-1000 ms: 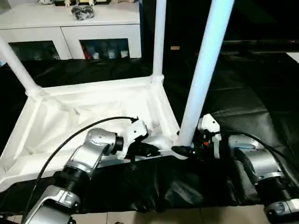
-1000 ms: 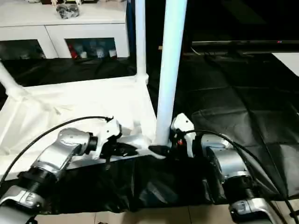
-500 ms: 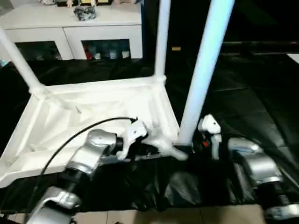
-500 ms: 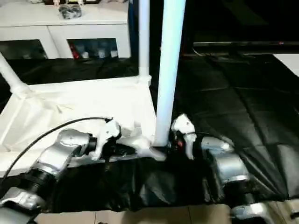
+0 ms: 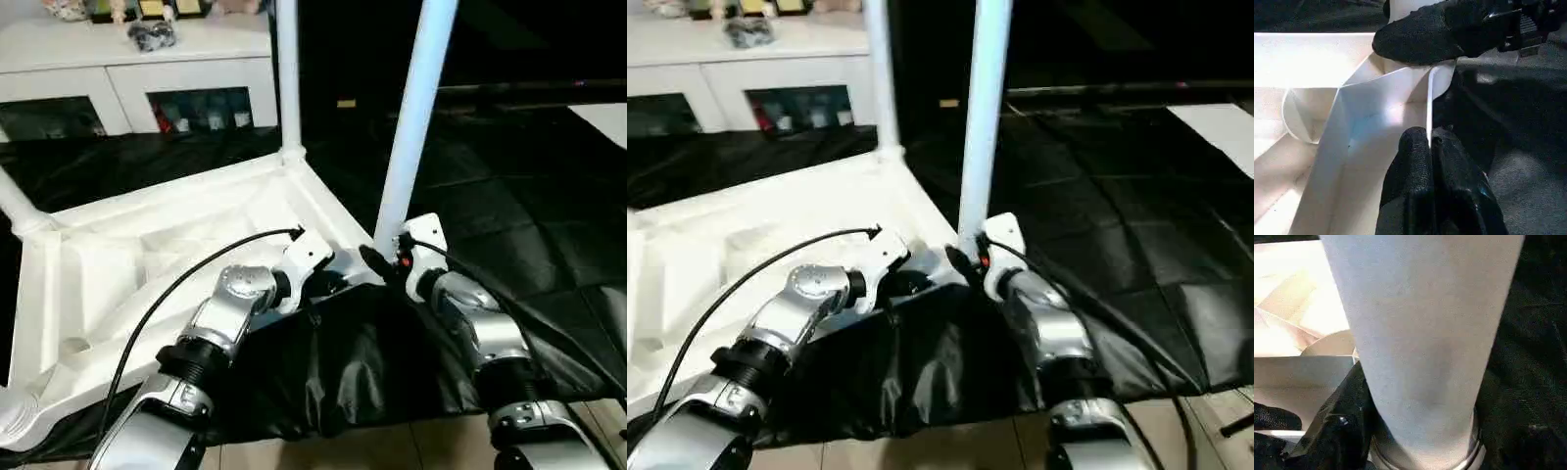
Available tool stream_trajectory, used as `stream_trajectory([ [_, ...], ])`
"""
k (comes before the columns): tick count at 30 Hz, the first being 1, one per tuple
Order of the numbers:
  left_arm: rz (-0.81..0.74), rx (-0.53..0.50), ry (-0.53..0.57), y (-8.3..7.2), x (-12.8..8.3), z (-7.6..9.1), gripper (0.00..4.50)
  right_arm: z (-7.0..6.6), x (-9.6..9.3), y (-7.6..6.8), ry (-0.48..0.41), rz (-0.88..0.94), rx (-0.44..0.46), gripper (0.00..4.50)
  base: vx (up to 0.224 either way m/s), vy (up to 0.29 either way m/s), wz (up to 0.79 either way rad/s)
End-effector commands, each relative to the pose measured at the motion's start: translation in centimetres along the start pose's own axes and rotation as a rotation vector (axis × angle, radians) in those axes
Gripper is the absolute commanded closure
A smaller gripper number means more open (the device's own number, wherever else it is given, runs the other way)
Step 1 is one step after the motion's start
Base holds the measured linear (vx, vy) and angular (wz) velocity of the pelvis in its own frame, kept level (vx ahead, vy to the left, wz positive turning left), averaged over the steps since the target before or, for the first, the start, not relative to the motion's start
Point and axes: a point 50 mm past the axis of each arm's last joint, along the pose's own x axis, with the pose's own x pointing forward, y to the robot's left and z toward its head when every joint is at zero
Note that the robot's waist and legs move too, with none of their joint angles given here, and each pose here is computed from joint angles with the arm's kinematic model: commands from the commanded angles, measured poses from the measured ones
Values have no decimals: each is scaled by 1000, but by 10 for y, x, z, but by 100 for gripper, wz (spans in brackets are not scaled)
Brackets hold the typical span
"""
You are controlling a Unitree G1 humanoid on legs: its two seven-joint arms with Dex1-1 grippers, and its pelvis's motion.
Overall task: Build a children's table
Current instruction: Rotate leg to tighten
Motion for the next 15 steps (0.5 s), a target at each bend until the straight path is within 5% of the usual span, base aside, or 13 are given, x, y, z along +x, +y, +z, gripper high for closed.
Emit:
stream_trajectory([
  [1,-34,91,-127,-9,14,37,450,-14,16,49,61,213,53,124,0,0,0],
  [6,-32,89,-126,-8,11,34,450,-11,7,36,45,241,-6,81,0,0,0],
  [11,-61,98,-124,-10,6,27,450,-3,-32,-7,34,290,-138,81,0,0,0],
  [15,-59,94,-119,-10,4,23,450,2,-53,-26,35,310,-161,81,0,0,0],
])
